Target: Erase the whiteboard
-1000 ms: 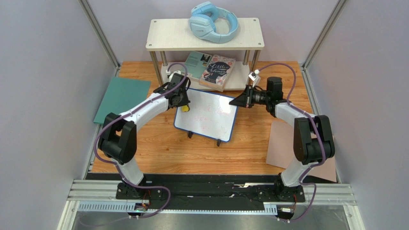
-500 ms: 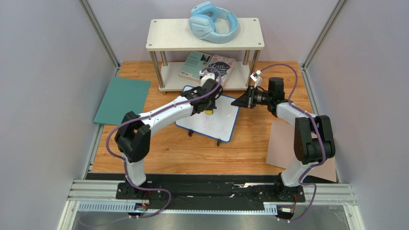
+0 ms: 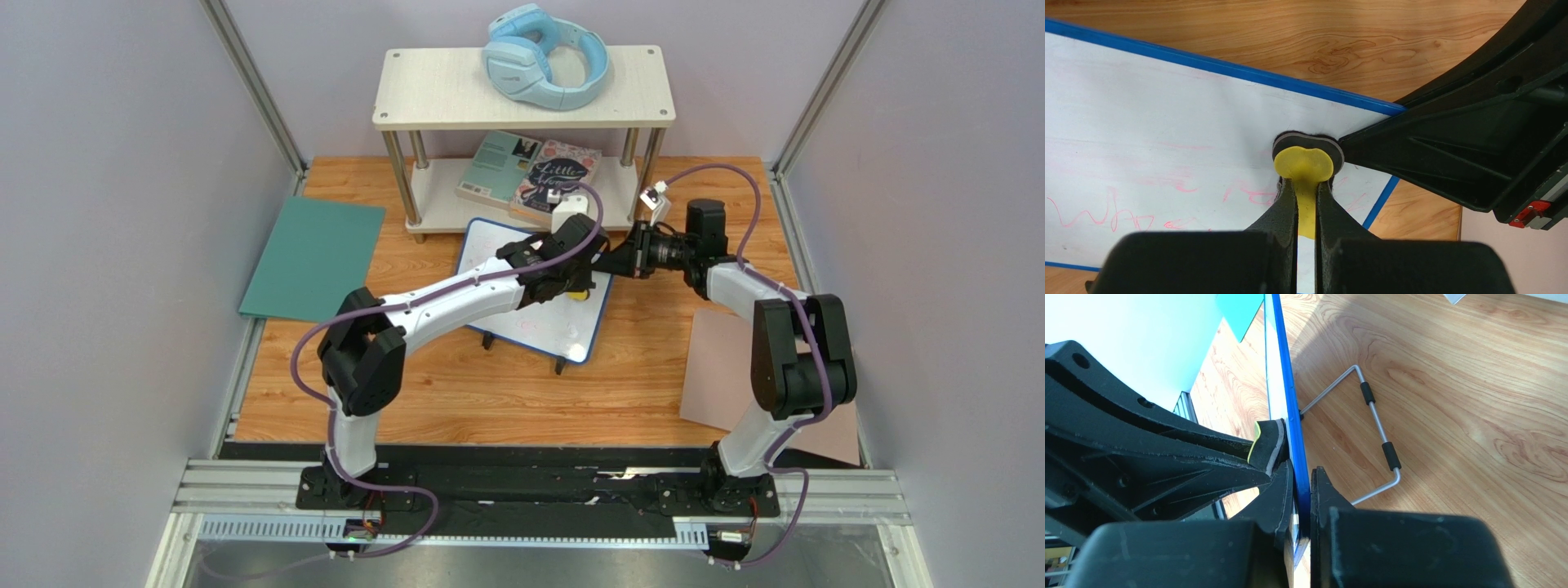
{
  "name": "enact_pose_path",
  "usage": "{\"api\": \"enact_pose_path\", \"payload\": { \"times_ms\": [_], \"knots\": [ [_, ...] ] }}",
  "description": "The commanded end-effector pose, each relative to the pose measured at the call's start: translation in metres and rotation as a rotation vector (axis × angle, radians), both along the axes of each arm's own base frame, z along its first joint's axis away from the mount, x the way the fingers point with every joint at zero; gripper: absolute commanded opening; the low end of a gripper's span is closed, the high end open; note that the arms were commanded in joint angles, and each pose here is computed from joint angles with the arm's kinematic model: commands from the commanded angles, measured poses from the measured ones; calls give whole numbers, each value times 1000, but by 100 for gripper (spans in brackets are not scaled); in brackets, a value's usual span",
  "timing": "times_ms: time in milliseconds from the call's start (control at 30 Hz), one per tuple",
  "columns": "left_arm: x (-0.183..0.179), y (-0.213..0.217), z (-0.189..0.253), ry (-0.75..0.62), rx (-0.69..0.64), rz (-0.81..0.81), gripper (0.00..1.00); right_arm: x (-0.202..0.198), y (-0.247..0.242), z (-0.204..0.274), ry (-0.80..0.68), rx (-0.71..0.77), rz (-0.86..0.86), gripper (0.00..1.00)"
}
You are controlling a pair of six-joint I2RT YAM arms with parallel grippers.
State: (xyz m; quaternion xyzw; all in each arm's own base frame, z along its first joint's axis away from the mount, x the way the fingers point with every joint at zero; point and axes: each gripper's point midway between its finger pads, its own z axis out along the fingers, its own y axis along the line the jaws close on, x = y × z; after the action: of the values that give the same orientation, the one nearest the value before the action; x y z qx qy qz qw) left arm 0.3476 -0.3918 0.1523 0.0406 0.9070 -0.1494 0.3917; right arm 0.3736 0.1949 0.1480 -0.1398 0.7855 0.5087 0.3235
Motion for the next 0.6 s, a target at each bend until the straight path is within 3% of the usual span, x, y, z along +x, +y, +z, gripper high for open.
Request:
{"api": "enact_pose_path", "payload": {
  "times_ms": [0,133,267,367,567],
  "knots": [
    [8,52,-48,86,66,137,0,8,-1,-32,-76,-147,-36,0],
    [15,114,-55,89,105,247,0,8,-2,-31,-76,-145,-37,0],
    [20,148,-48,77,98,311,0,7,-1,-33,-73,-145,-36,0],
    [20,135,-52,95,81,261,0,7,-1,-32,-78,-145,-36,0],
    [1,50,-52,91,90,70,0,7,-1,-33,-75,-146,-35,0]
  ]
}}
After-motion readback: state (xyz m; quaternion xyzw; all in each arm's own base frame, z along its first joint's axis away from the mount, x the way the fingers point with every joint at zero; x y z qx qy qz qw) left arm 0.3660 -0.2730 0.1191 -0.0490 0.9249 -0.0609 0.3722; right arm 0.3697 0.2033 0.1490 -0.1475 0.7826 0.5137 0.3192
